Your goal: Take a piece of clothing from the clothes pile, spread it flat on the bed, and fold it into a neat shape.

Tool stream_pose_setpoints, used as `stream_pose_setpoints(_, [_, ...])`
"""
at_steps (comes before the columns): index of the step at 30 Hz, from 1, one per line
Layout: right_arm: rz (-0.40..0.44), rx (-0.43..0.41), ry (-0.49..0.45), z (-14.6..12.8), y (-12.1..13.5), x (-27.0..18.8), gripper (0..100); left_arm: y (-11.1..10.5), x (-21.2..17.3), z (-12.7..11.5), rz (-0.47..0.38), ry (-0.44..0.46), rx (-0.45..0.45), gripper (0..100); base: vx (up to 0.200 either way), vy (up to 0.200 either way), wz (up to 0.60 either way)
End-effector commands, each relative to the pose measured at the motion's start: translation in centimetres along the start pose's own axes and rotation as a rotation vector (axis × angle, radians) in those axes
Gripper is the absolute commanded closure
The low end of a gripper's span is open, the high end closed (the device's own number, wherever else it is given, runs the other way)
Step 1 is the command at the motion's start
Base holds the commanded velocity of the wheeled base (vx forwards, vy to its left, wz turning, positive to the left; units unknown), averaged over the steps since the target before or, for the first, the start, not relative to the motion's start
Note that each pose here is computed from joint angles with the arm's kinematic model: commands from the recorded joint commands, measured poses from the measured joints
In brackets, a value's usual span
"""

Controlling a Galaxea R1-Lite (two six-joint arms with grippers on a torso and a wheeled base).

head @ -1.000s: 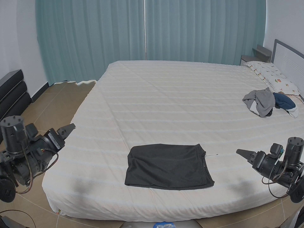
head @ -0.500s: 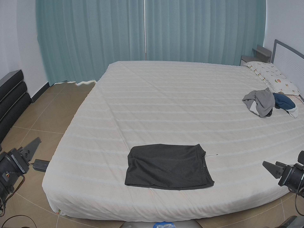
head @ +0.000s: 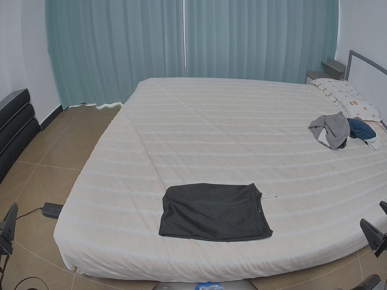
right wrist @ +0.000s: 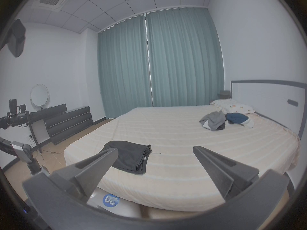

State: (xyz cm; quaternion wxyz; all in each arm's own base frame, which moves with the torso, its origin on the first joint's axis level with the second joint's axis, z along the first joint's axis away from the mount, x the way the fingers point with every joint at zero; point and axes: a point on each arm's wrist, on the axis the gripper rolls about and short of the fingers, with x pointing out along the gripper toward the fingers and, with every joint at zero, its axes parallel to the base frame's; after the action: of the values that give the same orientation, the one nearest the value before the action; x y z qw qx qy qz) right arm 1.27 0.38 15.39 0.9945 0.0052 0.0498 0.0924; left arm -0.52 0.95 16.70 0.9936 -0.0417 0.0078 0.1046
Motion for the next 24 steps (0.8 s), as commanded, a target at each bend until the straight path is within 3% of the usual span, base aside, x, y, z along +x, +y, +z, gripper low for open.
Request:
stream_pose_setpoints(1, [-0.006, -0.103, -0.106, -0.7, 0.5, -3.1, 0, 0.9, -3.6, -1.2, 0.130, -0.157, 0.071, 0, 0.000, 0.000, 0.00])
stream_pose_setpoints(9, [-0.031, -0.142, -0.167, 0.6, 0.9, -5.8, 0, 1.1, -5.3, -1.5, 0.186, -0.265, 0.136, 0, 0.000, 0.000, 0.00])
stream_pose_setpoints(15, [-0.043, -0.162, -0.160, -2.3, 1.3, -6.9, 0, 1.1, -4.9, -2.4, 0.183, -0.229, 0.143, 0, 0.000, 0.000, 0.00])
stream_pose_setpoints(18, [-0.056, -0.194, -0.143, -2.8, 1.2, -6.5, 0, 1.1, -4.0, -3.8, 0.179, -0.174, 0.155, 0, 0.000, 0.000, 0.00])
stream_pose_setpoints(22, [-0.102, -0.193, -0.138, -3.3, 1.0, -6.0, 0, 1.1, -3.8, -4.2, 0.183, -0.168, 0.135, 0, 0.000, 0.000, 0.00])
stream_pose_setpoints(24, [-0.142, -0.213, -0.214, -3.9, 0.7, -4.9, 0, 1.0, -3.7, -4.0, 0.183, -0.210, 0.116, 0, 0.000, 0.000, 0.00])
